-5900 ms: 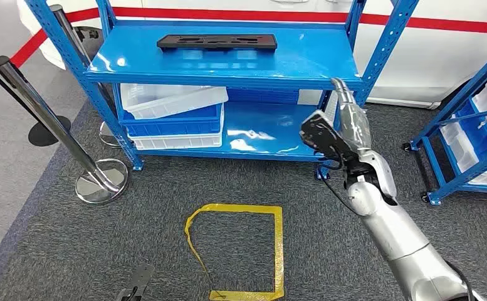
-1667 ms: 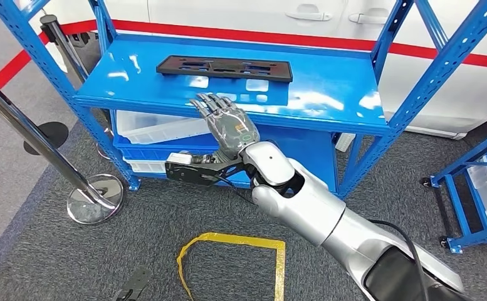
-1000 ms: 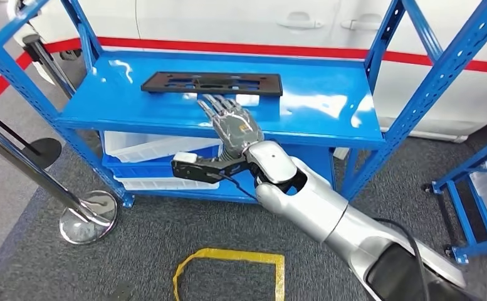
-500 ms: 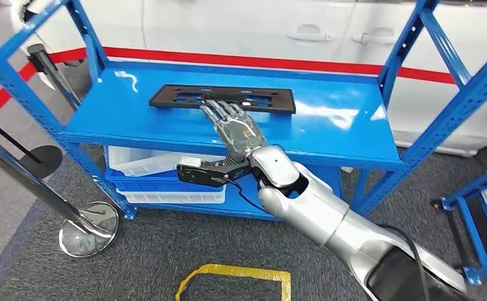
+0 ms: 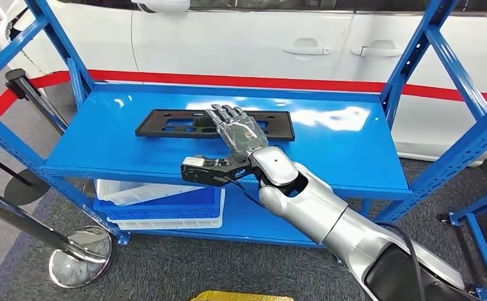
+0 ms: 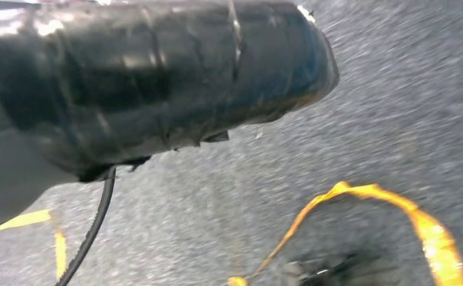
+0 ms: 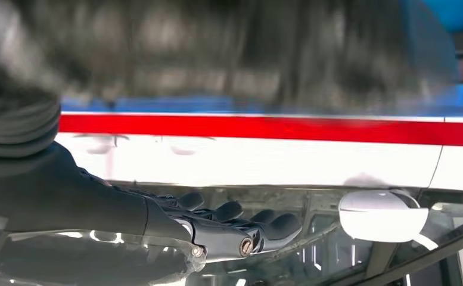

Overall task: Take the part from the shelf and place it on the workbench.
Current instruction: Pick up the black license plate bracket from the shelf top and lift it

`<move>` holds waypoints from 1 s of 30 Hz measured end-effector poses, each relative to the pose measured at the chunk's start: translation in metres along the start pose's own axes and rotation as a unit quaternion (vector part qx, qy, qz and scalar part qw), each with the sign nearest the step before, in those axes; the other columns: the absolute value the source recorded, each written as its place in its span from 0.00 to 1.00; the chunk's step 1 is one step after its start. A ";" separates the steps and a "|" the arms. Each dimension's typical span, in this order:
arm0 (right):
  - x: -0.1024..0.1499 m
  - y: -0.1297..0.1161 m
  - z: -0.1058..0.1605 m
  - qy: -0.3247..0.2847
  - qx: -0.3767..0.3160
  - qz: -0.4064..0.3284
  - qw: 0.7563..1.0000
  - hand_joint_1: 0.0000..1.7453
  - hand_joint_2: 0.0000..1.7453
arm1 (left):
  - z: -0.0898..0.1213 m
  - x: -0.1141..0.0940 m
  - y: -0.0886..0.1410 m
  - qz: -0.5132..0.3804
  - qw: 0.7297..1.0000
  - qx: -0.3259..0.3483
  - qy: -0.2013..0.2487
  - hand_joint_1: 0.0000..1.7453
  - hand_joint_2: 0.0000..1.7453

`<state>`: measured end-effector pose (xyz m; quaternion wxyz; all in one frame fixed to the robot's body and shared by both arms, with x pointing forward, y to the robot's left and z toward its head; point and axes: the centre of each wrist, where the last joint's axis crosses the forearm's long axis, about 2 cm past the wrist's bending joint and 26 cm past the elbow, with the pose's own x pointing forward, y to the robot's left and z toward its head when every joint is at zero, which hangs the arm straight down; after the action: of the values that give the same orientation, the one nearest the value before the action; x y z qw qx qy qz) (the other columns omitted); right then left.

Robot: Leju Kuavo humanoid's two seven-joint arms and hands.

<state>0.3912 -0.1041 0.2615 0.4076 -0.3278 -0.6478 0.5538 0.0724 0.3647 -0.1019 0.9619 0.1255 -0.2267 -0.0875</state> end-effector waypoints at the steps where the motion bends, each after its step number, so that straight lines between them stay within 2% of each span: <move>1: -0.001 0.001 0.000 0.005 0.004 0.005 1.000 0.00 1.00 | 0.000 0.000 0.000 0.000 1.000 0.004 0.000 0.00 0.00; 6: -0.006 0.002 -0.002 0.034 0.018 0.036 0.999 0.00 1.00 | -0.001 0.003 0.000 -0.002 1.000 0.022 -0.002 0.00 0.00; 13: -0.035 0.020 0.001 0.103 0.097 0.087 0.986 0.00 1.00 | -0.001 0.005 -0.003 -0.002 1.000 0.028 0.009 0.00 0.00; 17: -0.045 0.023 0.001 0.123 0.111 0.099 0.981 0.00 1.00 | -0.001 0.007 -0.006 -0.001 1.000 0.027 0.011 0.00 1.00; 21: -0.055 0.026 0.002 0.151 0.128 0.105 0.974 0.00 1.00 | 0.000 0.007 -0.009 -0.001 0.999 0.027 0.018 0.00 0.00; 30: -0.091 0.043 0.018 0.213 0.164 0.127 0.955 0.00 1.00 | 0.000 0.006 -0.013 -0.003 0.999 0.030 0.028 0.00 0.00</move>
<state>0.4153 -0.1840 0.2034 0.5106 -0.4464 -0.3995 0.6168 0.0761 0.3506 -0.1027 0.9633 0.1574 -0.2021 -0.0802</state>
